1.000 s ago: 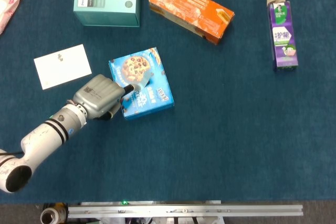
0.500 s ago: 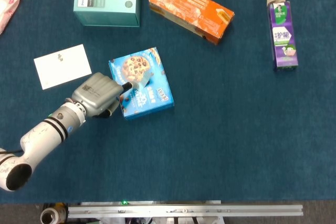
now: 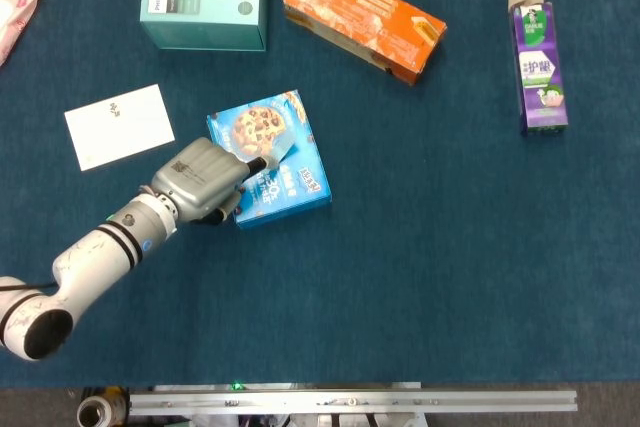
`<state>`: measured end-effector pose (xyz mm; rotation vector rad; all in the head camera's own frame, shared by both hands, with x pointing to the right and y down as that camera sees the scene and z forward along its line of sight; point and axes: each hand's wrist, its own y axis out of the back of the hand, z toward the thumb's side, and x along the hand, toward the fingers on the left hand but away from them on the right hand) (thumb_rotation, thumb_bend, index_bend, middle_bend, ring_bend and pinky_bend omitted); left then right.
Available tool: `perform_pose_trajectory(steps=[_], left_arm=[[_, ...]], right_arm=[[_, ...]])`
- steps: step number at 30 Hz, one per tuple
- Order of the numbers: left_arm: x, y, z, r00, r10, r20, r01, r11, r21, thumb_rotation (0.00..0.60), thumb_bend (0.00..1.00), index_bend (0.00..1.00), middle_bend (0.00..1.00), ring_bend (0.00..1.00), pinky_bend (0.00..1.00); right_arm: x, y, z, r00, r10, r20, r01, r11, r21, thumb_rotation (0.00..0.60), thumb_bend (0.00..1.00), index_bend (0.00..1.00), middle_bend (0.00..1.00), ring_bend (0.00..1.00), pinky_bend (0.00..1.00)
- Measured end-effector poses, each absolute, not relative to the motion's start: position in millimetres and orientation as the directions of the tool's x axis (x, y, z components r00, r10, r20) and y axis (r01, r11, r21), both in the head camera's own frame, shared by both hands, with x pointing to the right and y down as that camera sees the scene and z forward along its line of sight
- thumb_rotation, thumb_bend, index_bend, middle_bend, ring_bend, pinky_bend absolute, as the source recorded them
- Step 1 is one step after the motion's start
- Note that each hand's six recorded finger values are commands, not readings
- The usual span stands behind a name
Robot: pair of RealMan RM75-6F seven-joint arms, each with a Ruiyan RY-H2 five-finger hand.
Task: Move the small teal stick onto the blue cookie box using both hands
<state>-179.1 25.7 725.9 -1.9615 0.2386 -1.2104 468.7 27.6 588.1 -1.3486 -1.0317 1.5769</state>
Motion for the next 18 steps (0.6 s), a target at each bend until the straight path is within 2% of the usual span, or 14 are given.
perform_pose_trajectory(steps=[18], left_arm=[[-187.8, 24.3, 722.5, 0.502, -0.545, 0.671, 0.238, -0.659, -0.713, 0.6, 0.81, 0.14, 1.0, 1.0, 1.0]], right_arm=[[470.0, 27.6, 586.2, -0.109, 0.937, -0.331, -0.058, -0.339, -0.939, 0.6, 0.37, 0.46, 0.65, 0.65, 0.64]])
